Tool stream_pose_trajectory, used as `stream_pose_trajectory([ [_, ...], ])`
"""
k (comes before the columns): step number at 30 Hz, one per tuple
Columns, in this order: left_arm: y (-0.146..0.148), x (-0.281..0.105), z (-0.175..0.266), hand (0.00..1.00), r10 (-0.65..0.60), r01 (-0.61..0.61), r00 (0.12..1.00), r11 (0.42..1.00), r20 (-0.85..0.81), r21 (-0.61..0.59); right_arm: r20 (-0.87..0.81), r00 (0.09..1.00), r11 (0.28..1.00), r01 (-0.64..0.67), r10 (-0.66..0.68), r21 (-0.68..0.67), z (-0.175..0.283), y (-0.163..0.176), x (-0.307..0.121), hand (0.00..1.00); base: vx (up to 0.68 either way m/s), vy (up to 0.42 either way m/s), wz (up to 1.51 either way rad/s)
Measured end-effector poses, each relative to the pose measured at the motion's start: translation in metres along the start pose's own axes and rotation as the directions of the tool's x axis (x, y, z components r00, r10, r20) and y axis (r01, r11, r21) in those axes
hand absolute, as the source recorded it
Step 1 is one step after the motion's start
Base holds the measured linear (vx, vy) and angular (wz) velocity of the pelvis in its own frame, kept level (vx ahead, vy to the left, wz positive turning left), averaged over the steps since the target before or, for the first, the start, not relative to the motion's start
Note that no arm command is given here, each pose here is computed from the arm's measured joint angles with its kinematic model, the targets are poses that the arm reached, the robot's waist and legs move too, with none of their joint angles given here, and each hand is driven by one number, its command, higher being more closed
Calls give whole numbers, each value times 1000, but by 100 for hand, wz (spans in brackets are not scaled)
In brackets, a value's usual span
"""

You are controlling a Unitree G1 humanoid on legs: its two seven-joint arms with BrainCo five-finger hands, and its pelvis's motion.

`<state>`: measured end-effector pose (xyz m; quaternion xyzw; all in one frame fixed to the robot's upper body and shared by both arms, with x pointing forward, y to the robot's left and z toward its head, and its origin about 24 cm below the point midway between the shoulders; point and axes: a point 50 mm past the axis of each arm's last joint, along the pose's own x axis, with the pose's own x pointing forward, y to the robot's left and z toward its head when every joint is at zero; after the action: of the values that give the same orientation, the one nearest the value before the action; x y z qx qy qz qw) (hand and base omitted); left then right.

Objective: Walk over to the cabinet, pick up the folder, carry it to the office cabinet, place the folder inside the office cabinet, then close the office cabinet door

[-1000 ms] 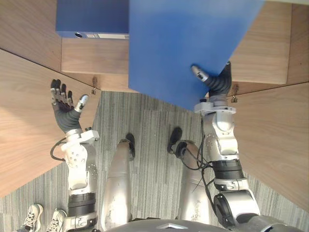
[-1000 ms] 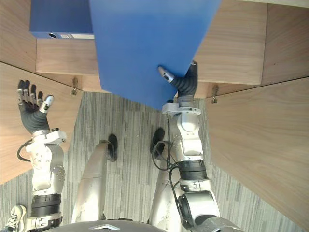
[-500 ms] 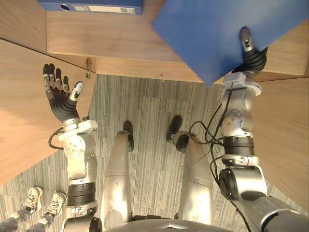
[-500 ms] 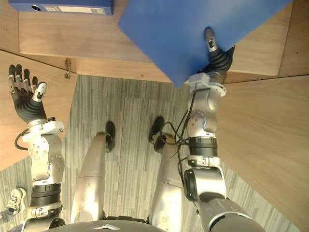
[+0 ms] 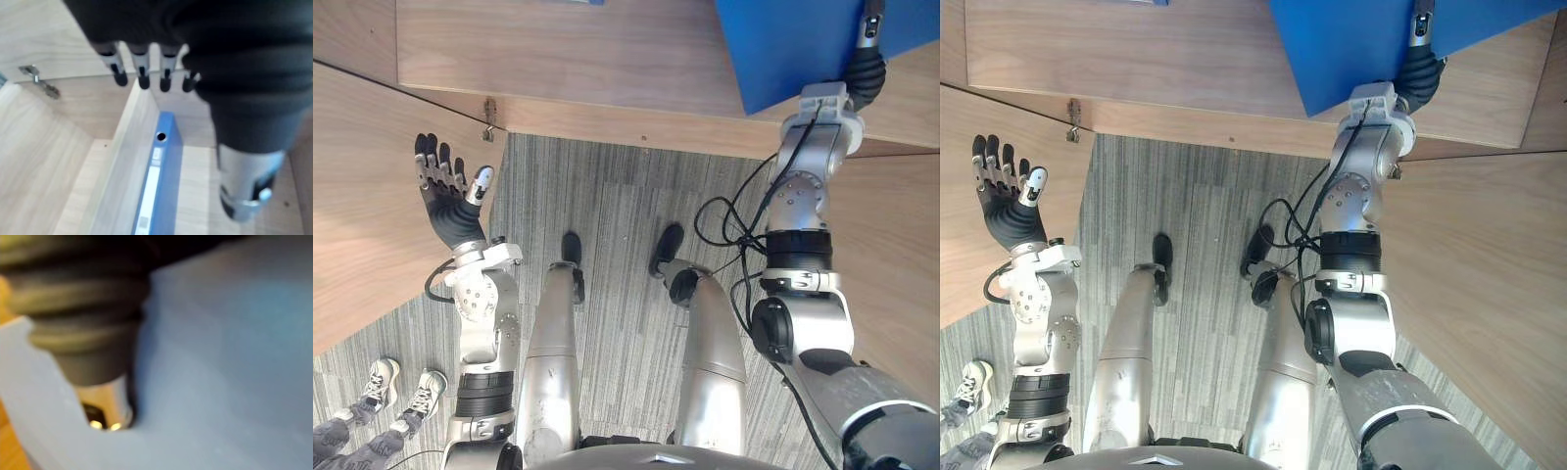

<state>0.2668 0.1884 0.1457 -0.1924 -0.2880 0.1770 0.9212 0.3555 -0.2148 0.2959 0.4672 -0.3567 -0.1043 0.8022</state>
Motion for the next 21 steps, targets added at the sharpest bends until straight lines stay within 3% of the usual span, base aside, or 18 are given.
stream_pose_trajectory([
  [10,-5,-3,-4,0,14,-14,1000,1000,-21,1,-86,996,998,18,-12,63,-23,27,-2,100,-20,4,0],
  [11,-5,-3,-4,0,14,-14,1000,1000,-21,1,-95,995,997,30,-22,77,-25,28,-3,0,0,0,0],
  [21,-5,-4,-4,0,33,-34,999,999,-24,-3,-54,997,972,61,-50,225,-11,44,5,0,-6,4,3],
])
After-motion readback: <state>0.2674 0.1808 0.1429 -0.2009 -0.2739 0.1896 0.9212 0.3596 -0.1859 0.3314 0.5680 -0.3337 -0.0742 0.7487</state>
